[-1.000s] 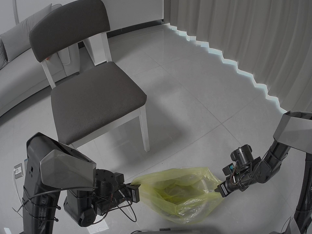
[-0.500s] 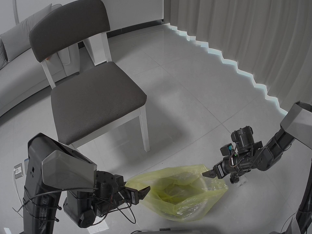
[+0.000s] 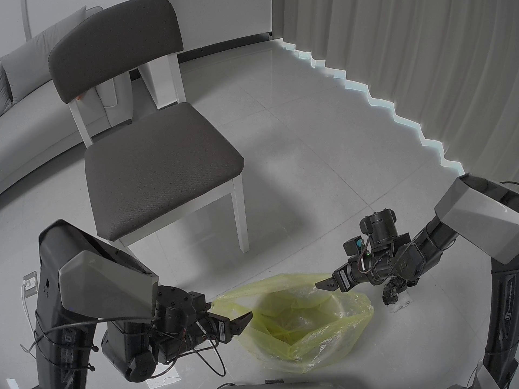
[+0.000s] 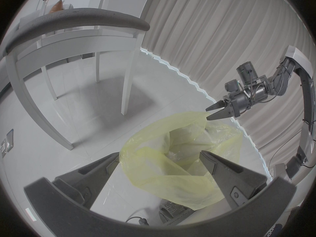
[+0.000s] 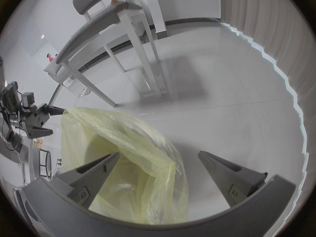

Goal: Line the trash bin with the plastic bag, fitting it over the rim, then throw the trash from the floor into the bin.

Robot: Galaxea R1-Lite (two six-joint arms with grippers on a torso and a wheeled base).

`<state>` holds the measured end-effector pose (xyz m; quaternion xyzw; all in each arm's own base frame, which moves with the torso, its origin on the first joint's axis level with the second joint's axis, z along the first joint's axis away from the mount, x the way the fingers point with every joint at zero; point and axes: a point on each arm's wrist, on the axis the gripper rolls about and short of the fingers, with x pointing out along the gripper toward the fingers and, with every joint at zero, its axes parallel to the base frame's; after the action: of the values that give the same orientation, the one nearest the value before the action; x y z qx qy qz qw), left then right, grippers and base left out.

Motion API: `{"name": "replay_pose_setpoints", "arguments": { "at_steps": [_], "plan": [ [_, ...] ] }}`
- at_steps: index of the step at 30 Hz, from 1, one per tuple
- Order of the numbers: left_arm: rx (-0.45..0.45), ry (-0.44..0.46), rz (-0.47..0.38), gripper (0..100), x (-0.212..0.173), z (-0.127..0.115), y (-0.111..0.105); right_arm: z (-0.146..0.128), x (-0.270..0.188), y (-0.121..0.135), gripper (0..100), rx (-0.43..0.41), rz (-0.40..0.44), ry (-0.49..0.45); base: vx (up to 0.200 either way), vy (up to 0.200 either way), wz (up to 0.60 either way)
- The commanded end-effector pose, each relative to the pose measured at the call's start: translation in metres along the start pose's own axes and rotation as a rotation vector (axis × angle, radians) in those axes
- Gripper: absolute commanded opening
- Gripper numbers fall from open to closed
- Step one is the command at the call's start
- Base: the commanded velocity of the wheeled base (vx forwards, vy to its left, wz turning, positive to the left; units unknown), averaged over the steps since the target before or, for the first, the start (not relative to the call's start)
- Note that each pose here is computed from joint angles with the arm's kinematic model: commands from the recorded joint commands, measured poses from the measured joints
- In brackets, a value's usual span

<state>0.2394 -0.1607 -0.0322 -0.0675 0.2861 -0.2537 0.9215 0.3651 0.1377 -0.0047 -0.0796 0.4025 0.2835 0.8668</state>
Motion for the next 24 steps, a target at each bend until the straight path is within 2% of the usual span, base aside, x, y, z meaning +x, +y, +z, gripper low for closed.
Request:
{"name": "replay_pose_setpoints", "arguments": {
  "at_steps": [1,5,6,16,24],
  "plan": [
    [-0.001,-0.024,-0.007,100,-0.002,0.004,-0.001,-0.008,0.011,-0.004,100,0.007,0.0,0.027,0.0,0.0,0.0],
    [-0.002,-0.018,-0.005,100,-0.002,0.002,-0.001,-0.006,0.011,-0.007,100,0.01,-0.006,0.02,0.0,0.0,0.0],
    [-0.002,-0.018,-0.004,100,-0.002,0.003,-0.001,-0.006,0.011,-0.007,0,0.01,-0.006,0.02,0.0,0.0,0.0],
    [-0.004,-0.026,0.0,100,0.0,0.003,-0.001,-0.005,0.01,-0.007,0,0.02,-0.005,0.016,0.0,0.0,0.0],
    [-0.009,-0.045,0.009,100,0.002,0.007,0.002,0.011,0.006,-0.028,0,0.04,-0.043,-0.045,0.0,0.0,0.0]
  ]
}}
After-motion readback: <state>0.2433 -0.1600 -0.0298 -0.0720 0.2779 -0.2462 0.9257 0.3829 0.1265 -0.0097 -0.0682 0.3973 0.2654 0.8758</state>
